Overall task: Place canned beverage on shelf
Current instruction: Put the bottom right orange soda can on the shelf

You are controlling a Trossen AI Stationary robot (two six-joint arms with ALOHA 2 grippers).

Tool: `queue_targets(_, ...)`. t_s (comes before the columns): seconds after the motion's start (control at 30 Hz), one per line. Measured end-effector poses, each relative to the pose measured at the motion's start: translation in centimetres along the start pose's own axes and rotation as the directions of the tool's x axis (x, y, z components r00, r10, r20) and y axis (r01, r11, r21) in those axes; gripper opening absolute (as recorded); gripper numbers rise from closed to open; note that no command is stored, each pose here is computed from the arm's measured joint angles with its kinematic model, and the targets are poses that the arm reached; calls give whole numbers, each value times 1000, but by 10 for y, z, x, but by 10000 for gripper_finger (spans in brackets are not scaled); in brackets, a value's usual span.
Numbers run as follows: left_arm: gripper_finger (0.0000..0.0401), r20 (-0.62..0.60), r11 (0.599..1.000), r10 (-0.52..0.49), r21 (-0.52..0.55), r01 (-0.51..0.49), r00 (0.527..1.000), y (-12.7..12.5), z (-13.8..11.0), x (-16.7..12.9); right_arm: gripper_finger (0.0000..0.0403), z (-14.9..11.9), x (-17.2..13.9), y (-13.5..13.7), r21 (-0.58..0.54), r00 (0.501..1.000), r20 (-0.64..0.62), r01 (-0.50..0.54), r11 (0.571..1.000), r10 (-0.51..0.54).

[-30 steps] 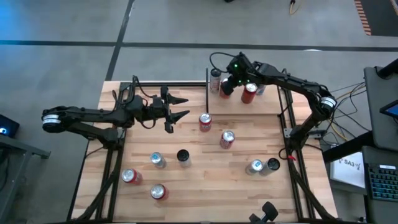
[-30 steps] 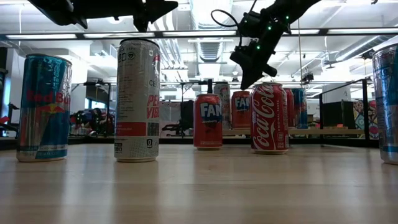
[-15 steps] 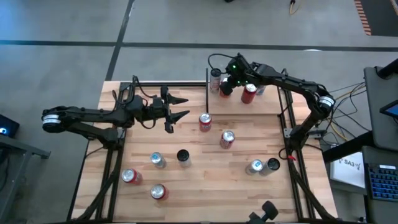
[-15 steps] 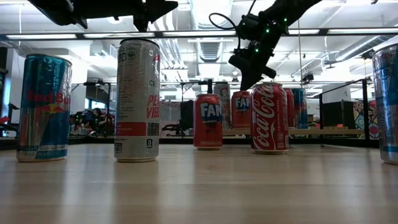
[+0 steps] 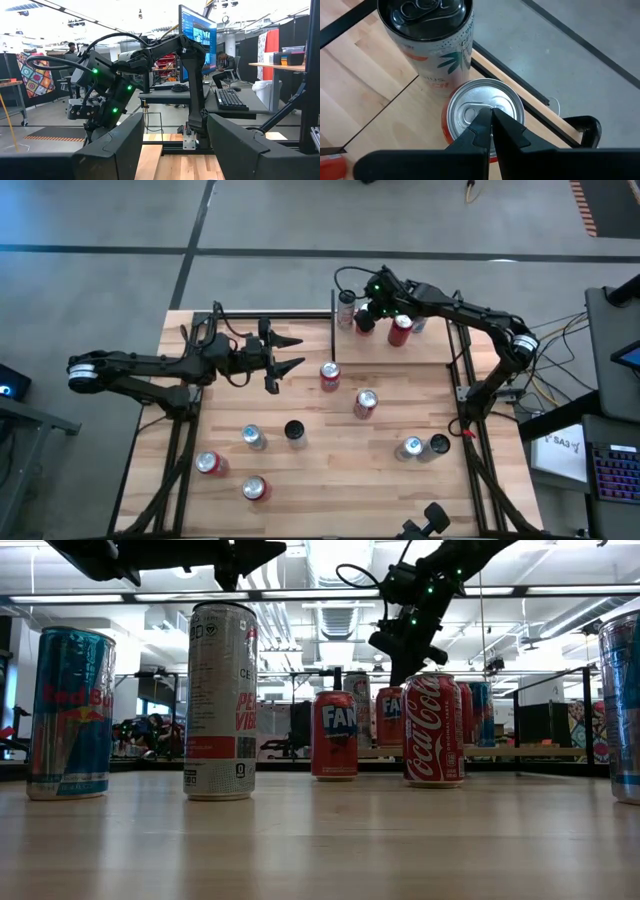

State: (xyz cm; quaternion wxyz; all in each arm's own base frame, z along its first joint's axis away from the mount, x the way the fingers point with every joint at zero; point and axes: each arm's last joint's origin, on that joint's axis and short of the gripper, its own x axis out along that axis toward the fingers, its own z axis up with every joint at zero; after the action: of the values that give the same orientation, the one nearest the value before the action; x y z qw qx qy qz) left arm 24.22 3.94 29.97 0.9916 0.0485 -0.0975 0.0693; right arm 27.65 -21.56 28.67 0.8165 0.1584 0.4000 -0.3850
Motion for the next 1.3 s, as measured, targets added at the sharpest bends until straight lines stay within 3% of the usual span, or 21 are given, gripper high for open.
queue_targets(0.43,205,0,1000,0,0,0,1000,0,0,0,9,15,-19,0,-21,999,41,-23,1000,24)
queue_targets(0.67,205,0,1000,0,-8,0,1000,0,0,0,9,1,-33,3,-16,958,-143,-252,968,247)
queue_targets(0.77,205,-1,1000,0,-8,0,1000,0,0,0,9,-7,-27,3,3,952,-210,-227,974,223)
queue_targets(0.97,205,0,1000,0,-8,0,1000,0,0,0,9,-7,-16,2,-10,970,-197,-144,989,140)
queue_targets(1.3,205,0,1000,0,-8,0,1000,0,0,0,9,-3,-12,3,-13,977,-159,-147,989,143)
